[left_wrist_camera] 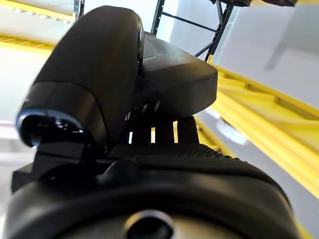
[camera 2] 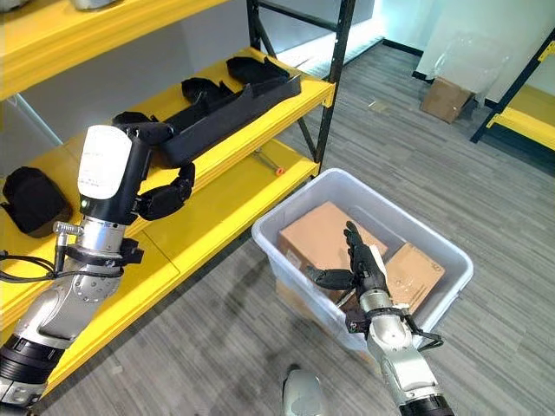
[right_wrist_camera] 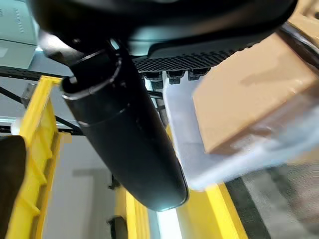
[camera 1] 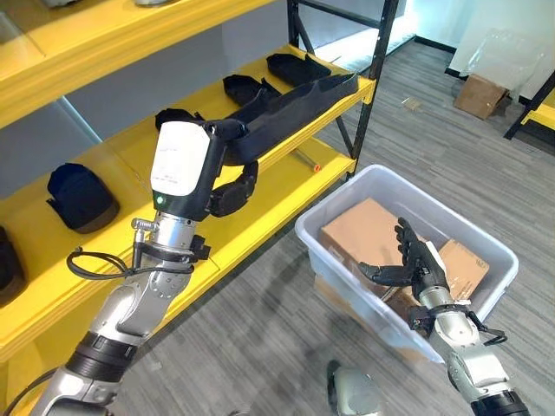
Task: Move parts from the plastic box to the shelf.
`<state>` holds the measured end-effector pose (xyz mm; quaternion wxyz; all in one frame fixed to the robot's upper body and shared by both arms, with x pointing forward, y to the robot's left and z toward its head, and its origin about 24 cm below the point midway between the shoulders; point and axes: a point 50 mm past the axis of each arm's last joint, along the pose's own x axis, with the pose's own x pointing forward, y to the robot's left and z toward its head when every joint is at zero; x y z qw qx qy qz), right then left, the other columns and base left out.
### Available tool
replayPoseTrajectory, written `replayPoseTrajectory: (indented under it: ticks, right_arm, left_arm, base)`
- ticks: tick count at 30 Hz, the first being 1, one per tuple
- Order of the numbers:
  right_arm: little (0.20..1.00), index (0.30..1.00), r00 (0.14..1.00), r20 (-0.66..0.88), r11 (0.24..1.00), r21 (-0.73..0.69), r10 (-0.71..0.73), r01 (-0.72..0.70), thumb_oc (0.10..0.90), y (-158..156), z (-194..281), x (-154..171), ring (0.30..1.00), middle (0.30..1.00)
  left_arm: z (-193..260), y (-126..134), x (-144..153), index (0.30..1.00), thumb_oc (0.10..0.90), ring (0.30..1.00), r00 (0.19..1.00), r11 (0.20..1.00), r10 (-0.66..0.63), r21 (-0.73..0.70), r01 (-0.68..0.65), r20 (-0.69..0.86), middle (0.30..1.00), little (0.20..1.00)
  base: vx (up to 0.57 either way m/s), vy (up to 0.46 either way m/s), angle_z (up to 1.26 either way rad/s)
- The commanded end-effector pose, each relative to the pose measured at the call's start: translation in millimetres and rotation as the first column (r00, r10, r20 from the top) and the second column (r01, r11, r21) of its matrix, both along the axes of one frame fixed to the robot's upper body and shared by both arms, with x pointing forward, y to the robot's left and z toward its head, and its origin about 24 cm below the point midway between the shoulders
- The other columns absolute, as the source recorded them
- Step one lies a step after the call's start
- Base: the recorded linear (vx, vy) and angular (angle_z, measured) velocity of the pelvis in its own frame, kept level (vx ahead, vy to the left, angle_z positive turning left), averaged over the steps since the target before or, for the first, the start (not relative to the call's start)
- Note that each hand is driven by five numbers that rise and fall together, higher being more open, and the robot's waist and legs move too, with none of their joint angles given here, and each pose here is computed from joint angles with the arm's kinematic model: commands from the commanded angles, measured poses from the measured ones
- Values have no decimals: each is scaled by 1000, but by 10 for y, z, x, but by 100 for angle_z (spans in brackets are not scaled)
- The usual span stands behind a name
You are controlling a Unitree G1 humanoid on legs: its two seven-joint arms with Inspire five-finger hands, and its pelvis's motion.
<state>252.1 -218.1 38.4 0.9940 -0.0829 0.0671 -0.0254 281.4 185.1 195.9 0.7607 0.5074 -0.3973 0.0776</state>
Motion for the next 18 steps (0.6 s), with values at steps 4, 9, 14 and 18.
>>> replayPoseTrajectory:
  ticks: [4,9,14,18]
  right_arm:
    - [1000,1000,978,176,980,-183,114,-82,900,105,373,125,1000,1000]
    - [1000,1000,986,117,980,-177,117,-96,900,128,261,64,1000,1000]
    - [1000,1000,983,111,979,-157,144,-126,900,254,220,83,1000,1000]
    - [1000,1000,982,118,977,-169,150,-129,900,281,247,104,1000,1000]
  left_arm:
    - [462,57,-220,300,400,300,960,992,-10,-118,45,280,300,300]
    - [547,164,-266,300,400,300,954,996,31,-87,-5,298,300,300]
    - [557,329,-270,300,400,300,952,994,97,-68,-81,291,300,300]
    - [516,435,-324,300,400,300,942,990,141,-67,-127,304,300,300]
  base:
    - [-2,284,31]
    - [28,114,21]
    - [-4,62,16]
    - [-5,37,6]
